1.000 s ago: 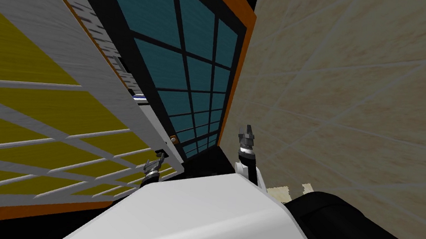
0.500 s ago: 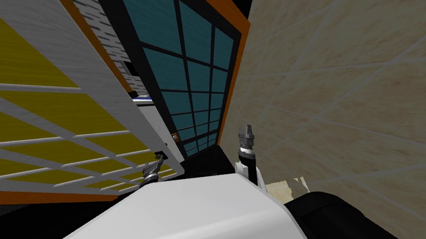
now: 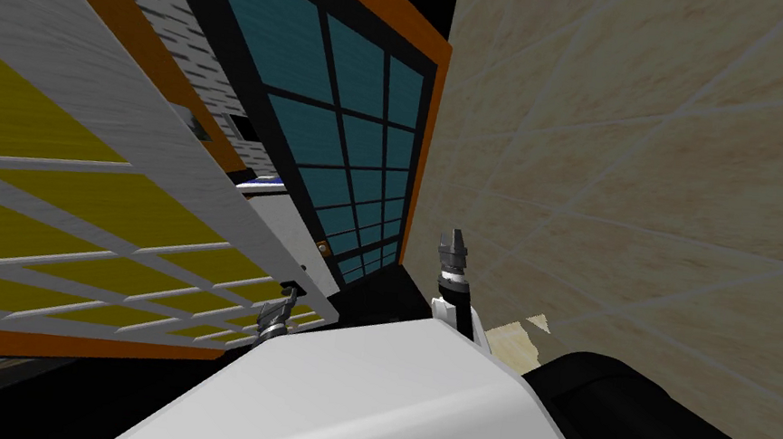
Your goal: Pull the door open
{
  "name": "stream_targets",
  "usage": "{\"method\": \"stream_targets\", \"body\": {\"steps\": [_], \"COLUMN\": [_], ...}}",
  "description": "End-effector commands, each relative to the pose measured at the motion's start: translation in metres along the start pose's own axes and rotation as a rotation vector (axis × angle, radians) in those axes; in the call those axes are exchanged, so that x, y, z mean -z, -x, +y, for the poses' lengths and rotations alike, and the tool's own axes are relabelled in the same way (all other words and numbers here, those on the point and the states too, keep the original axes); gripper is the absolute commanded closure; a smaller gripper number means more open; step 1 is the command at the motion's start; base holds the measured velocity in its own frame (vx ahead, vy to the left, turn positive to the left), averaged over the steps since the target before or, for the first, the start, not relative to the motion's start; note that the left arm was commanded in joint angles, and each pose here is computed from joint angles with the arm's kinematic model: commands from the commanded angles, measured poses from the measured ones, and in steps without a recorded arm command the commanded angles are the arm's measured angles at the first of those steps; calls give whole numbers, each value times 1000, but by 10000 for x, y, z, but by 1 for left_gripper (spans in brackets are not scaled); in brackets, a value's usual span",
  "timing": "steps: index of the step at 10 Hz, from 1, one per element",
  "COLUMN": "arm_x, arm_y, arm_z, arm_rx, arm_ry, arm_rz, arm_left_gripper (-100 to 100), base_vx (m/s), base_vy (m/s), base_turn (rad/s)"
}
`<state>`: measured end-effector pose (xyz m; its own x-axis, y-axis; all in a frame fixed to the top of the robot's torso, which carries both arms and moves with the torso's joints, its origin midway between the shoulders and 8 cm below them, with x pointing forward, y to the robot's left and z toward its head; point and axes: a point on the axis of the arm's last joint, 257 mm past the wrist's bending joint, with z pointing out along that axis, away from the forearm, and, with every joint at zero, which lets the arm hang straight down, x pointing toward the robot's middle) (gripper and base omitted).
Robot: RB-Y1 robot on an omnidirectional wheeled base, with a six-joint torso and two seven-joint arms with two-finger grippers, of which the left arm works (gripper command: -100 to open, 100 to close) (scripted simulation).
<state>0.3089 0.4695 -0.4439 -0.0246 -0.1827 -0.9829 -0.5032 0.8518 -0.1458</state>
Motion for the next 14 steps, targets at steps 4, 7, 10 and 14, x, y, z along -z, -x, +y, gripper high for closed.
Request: {"method": "stream_targets", "body": {"steps": [4, 7, 10, 14], "arm_x": [71, 113, 81, 113], "arm_y": [-39, -65, -5, -65], "arm_z": [262, 342, 328, 342], "arm_rx": [-12, 33, 32, 33], "arm_ry": [44, 56, 51, 56], "arm_rz": [26, 33, 19, 33], "arm_left_gripper": [100, 100, 100, 100], "base_vx": [-11, -30, -37, 3], "base_vy": [1, -6, -12, 1], "base_turn": [7, 4, 21, -2]}}
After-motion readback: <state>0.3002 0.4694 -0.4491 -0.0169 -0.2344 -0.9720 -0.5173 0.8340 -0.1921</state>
